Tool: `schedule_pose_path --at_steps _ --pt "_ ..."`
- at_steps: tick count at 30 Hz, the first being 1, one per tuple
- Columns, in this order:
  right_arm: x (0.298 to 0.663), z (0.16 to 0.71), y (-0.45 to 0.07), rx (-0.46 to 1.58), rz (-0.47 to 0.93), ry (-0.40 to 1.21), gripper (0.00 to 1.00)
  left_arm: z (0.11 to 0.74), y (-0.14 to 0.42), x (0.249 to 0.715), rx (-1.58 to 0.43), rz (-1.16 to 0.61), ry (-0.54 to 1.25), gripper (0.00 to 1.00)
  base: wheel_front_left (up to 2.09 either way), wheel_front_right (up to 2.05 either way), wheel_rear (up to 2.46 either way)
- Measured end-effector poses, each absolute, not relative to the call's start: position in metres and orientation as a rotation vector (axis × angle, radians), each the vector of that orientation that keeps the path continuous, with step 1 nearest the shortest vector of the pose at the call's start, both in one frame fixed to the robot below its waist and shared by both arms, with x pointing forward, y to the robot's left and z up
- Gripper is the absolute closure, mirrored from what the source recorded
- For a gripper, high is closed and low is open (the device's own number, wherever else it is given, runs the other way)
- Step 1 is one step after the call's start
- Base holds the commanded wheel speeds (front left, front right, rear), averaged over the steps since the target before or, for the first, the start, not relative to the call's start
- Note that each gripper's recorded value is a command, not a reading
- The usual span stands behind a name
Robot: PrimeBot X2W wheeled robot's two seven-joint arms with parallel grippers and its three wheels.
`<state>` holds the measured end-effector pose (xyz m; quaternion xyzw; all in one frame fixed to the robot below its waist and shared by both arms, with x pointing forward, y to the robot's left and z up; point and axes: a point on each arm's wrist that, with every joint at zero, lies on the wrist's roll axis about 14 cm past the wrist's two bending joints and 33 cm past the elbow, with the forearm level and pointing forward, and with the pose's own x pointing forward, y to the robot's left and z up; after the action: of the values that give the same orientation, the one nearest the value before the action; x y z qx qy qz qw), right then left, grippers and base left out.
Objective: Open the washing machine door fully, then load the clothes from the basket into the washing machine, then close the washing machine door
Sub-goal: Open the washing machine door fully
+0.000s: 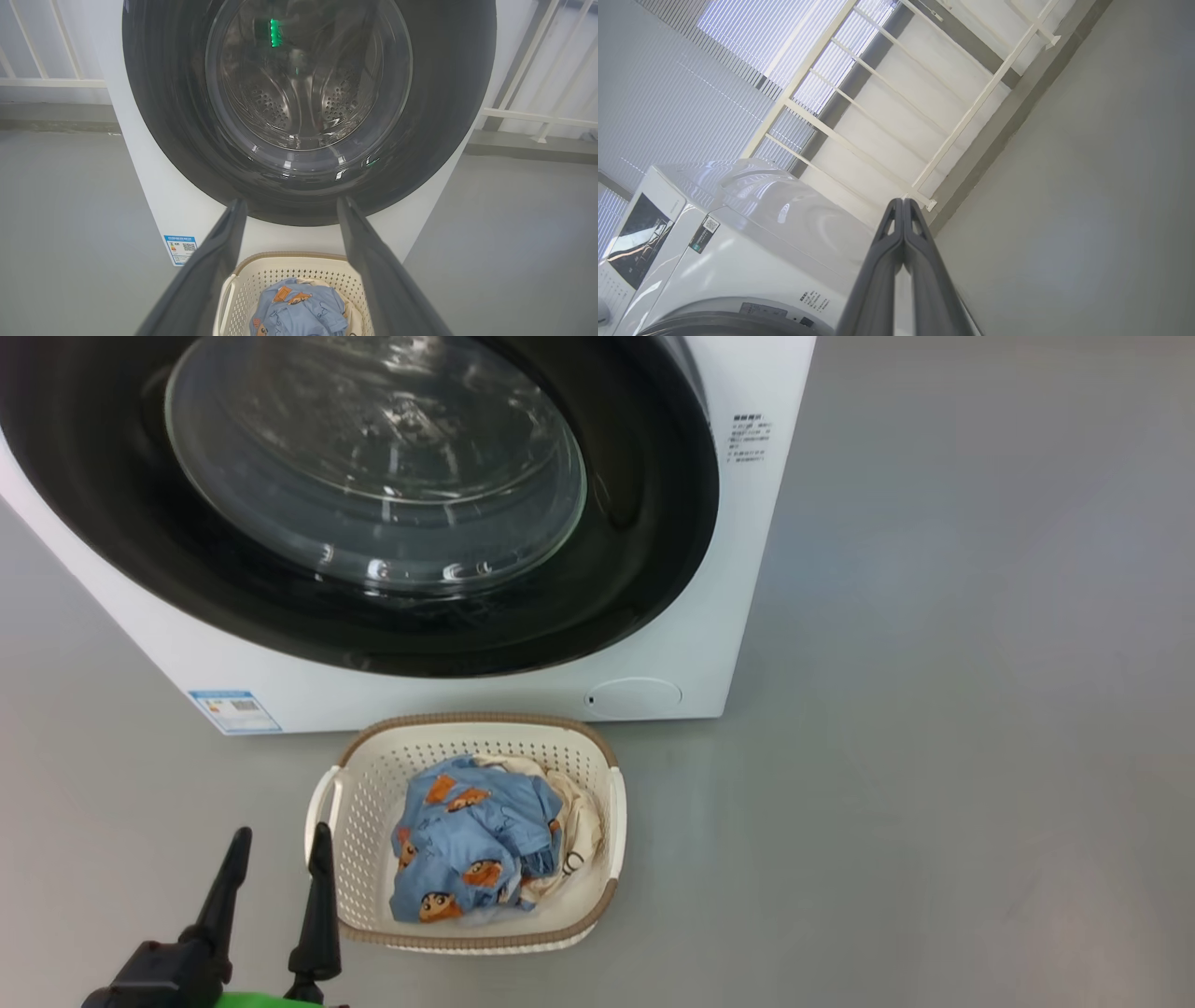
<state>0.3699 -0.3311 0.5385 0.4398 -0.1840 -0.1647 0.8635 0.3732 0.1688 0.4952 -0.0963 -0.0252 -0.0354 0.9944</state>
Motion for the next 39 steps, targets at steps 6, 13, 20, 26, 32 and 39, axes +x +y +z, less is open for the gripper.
schedule_pose_path --at_steps 6,13,20,26,32,39 --pt "0.397 0.538 -0.352 1.121 -0.36 -0.431 1.0 0.484 0.172 0.379 -0.177 -0.069 -0.019 0.0 0.0 0.0 0.0" --pt "0.44 0.544 -0.353 1.339 -0.259 -0.401 1.0 0.475 0.179 0.386 -0.168 -0.051 0.001 0.0 0.0 0.0 0.0" --pt "0.496 0.531 -0.325 1.448 -0.079 -0.212 1.0 0.465 0.184 0.395 -0.154 -0.042 0.025 0.0 0.0 0.0 0.0" --pt "0.528 0.524 -0.296 1.453 0.033 -0.091 1.0 0.461 0.191 0.399 -0.144 -0.025 0.032 0.0 0.0 0.0 0.0" --pt "0.563 0.525 -0.249 1.437 0.204 0.039 1.0 0.453 0.198 0.401 -0.136 -0.003 0.054 0.0 0.0 0.0 0.0" --pt "0.591 0.529 -0.203 1.406 0.35 0.128 1.0 0.447 0.206 0.402 -0.134 0.031 0.067 0.0 0.0 0.0 0.0"
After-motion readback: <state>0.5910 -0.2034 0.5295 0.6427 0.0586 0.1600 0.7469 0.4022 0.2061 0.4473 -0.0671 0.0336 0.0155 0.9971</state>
